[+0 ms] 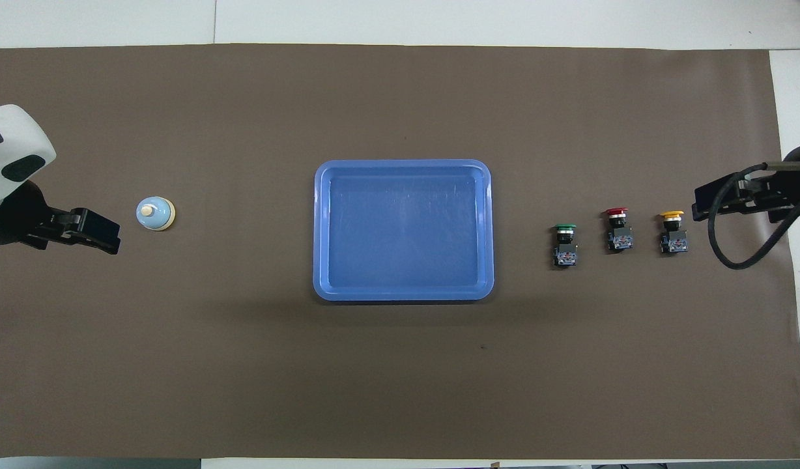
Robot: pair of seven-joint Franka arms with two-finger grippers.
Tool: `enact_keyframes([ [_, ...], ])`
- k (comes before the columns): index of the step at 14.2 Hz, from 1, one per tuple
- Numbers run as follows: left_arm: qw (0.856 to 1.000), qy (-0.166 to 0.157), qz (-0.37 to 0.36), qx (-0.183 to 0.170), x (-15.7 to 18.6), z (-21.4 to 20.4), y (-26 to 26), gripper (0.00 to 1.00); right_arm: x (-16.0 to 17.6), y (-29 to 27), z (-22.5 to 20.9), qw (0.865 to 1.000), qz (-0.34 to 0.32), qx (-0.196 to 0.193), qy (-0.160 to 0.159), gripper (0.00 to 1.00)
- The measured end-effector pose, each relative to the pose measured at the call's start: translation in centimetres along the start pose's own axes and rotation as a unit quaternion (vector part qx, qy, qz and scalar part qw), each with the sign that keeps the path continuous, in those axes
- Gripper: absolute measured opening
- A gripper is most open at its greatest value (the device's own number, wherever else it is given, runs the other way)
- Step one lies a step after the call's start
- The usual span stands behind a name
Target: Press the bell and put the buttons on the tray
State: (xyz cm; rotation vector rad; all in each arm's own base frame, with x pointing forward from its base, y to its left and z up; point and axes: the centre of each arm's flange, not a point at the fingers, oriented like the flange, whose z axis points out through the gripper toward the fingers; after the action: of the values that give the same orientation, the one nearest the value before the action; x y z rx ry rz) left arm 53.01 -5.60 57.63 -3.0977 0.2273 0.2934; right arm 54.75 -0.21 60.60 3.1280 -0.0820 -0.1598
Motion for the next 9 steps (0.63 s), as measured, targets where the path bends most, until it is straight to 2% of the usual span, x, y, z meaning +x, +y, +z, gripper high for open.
enact_keyframes([
  [9,1.000,0.000,-0.004,-0.001,-0.02,-0.03,-0.33,1.00,0.00,0.00,0.00,1.000,0.000,0.000,0.000,1.00],
])
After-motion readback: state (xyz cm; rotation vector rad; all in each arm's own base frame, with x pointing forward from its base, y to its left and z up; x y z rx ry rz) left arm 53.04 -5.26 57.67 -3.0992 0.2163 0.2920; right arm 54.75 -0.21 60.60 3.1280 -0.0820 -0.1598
